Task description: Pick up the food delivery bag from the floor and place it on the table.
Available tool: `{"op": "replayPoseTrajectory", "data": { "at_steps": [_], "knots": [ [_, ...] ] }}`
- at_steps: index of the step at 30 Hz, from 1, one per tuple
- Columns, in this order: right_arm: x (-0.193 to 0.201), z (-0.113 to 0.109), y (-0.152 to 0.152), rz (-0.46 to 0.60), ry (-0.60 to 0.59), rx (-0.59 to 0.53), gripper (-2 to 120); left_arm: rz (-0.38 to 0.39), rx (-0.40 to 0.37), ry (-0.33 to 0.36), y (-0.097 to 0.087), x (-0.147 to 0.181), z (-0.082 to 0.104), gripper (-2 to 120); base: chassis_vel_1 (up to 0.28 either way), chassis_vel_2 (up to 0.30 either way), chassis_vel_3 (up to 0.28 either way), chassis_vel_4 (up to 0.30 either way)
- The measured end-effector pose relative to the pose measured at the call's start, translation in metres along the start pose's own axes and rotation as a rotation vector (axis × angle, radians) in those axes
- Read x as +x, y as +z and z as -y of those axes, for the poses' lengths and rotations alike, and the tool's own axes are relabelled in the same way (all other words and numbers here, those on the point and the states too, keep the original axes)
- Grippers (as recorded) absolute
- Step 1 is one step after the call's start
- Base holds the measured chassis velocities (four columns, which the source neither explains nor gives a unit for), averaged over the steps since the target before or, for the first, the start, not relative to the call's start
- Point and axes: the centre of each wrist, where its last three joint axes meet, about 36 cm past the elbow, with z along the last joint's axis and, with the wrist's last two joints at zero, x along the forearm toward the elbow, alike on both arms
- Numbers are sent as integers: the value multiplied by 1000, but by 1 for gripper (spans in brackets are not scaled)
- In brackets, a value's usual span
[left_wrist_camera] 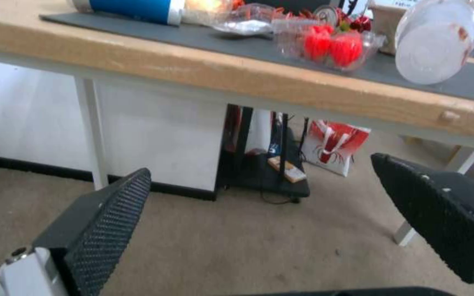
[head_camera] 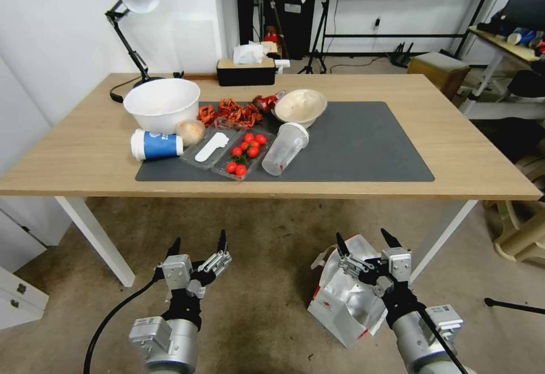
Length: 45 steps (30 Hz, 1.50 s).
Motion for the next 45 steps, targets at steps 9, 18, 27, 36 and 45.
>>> {"op": "replayPoseTrajectory", "data": {
  "at_steps": [9,18,27,36,45],
  "knots": [
    [-1,2,3,-3,4,6,100,-10,-7,-3,6,-1,-1,100,0,0,0,0],
    [-3,3,6,-8,4,6,100,-13,-15,-6,7,0,-3,100,0,0,0,0],
    [-4,3,8,-11,3,8,100,-14,-10,-10,10,-3,-4,100,0,0,0,0],
    [-4,4,8,-12,-2,11,100,-19,-9,-9,15,-4,-3,100,0,0,0,0],
    [-6,4,9,-11,-1,10,100,-18,-12,-11,15,-4,-3,100,0,0,0,0]
  ]
}}
